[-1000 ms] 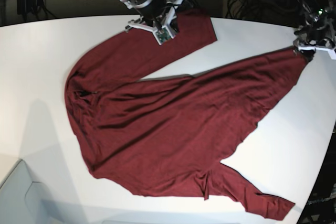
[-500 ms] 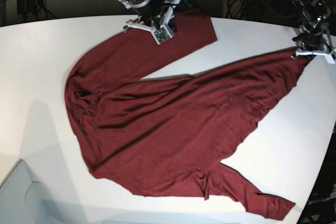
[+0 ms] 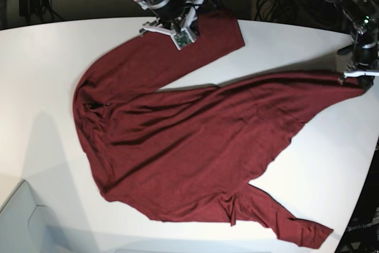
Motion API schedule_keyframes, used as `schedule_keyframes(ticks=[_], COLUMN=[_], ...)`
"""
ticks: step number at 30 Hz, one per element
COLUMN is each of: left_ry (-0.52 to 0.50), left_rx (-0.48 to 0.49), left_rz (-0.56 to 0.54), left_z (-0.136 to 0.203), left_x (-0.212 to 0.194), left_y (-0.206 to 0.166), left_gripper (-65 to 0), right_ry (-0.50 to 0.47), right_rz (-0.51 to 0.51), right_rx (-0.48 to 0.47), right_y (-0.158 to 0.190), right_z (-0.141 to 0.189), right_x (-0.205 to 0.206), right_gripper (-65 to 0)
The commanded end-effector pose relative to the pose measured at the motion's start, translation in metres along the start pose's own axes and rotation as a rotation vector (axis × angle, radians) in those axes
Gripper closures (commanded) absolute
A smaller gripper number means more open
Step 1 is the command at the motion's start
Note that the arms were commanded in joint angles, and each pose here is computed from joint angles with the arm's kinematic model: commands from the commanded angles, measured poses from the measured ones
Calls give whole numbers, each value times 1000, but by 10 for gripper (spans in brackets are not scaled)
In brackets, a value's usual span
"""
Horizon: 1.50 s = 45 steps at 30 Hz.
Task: Layout the t-shirt on the table in an organized manner, then fold the t-shirt properly
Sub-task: 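Reach the left gripper to the shirt's pointed corner and grasp it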
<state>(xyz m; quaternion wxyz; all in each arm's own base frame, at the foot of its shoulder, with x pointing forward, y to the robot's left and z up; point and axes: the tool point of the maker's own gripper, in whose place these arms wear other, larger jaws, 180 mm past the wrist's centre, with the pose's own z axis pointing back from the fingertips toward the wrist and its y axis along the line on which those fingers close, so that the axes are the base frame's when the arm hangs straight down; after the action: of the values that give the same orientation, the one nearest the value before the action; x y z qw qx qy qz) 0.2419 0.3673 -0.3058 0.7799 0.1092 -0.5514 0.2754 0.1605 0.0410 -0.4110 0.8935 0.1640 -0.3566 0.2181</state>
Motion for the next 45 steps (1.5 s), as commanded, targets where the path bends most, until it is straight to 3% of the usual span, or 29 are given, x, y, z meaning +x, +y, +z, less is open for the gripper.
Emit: schedule_keyframes(ticks=[1, 15, 25, 36, 45], left_ry=[-92, -404, -539, -431, -311], left_rx=[-14, -86, -170, -314, -314], left_rz=[-6, 9, 70, 84, 152], left_z=[2, 22, 25, -44, -120], left_x=[29, 139, 191, 189, 202], left_y=[-7, -51, -66, -139, -174], left_gripper=[-1, -1, -1, -1, -1], right_ry=[-39, -55, -70, -70, -68], right_rz=[-5, 4, 3, -14, -12], right_rx=[3, -2, -36, -79, -80], right_y=[2, -2, -17, -34, -34], right_z=[2, -1, -2, -2, -1], right_x=[10, 18, 25, 24, 24], right_gripper=[0, 0, 0, 0, 0])
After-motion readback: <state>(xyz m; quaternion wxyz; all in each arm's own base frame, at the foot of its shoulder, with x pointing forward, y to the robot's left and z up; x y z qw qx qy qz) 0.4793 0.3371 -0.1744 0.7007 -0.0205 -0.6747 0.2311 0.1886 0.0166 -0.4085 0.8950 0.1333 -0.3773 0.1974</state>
